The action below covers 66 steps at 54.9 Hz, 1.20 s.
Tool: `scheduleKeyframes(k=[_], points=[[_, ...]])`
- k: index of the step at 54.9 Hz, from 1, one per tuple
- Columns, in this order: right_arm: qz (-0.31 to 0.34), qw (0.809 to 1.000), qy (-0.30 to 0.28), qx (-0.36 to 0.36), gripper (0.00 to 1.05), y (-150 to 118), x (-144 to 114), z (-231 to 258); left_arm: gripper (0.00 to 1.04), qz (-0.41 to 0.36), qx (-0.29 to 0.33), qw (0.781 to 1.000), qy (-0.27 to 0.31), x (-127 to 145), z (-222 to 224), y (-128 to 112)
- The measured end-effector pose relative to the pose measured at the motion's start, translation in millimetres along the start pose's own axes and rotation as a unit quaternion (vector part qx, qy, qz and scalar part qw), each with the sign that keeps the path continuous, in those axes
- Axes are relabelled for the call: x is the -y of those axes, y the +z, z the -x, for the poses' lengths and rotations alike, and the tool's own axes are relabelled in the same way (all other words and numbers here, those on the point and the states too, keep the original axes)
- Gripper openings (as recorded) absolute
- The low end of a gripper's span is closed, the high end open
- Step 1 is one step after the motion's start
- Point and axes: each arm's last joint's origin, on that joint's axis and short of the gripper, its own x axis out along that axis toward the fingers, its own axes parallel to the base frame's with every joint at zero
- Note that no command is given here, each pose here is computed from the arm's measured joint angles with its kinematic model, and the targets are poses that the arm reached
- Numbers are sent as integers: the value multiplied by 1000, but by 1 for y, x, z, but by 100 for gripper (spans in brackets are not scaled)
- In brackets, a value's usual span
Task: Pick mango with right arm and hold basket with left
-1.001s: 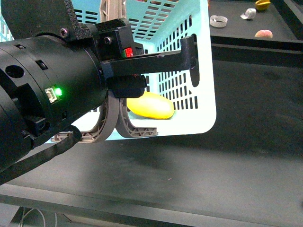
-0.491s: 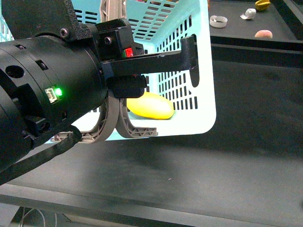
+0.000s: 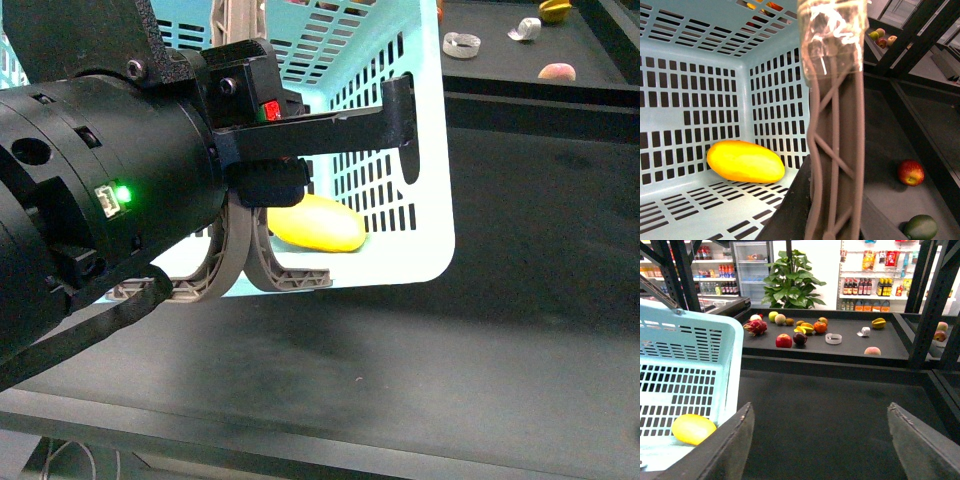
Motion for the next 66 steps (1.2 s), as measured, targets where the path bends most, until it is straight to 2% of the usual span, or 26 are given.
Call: scheduleKeyframes(k=[1, 3, 5, 9, 18, 31, 41, 45, 54, 66], points=[[0, 1000, 0, 0, 86, 0, 0, 0, 6, 0, 1, 1000, 3, 0, 0, 0], [0, 1000, 0, 0, 95, 0, 0, 0, 6, -11, 13, 999, 44, -1, -3, -1], [0, 1000, 0, 0, 98, 0, 0, 0, 6, -11, 22, 997, 76, -1, -7, -2], [0, 1000, 0, 1, 96, 0, 0, 0, 6, -4, 35, 992, 119, 1, -17, -1], [0, 1000, 0, 0, 96, 0, 0, 0, 6, 20, 41, 989, 140, -1, -42, 5], [0, 1000, 0, 0, 96, 0, 0, 0, 6, 136, 57, 971, 186, -27, -90, 18], [0, 1000, 0, 0, 96, 0, 0, 0, 6, 249, 74, 934, 247, -51, -123, 22], [0, 1000, 0, 0, 96, 0, 0, 0, 6, 292, 80, 910, 284, -66, -135, 19], [0, 1000, 0, 0, 96, 0, 0, 0, 6, 378, 106, 860, 327, -96, -153, 8], [0, 1000, 0, 0, 96, 0, 0, 0, 6, 467, 163, 800, 340, -117, -167, 10]])
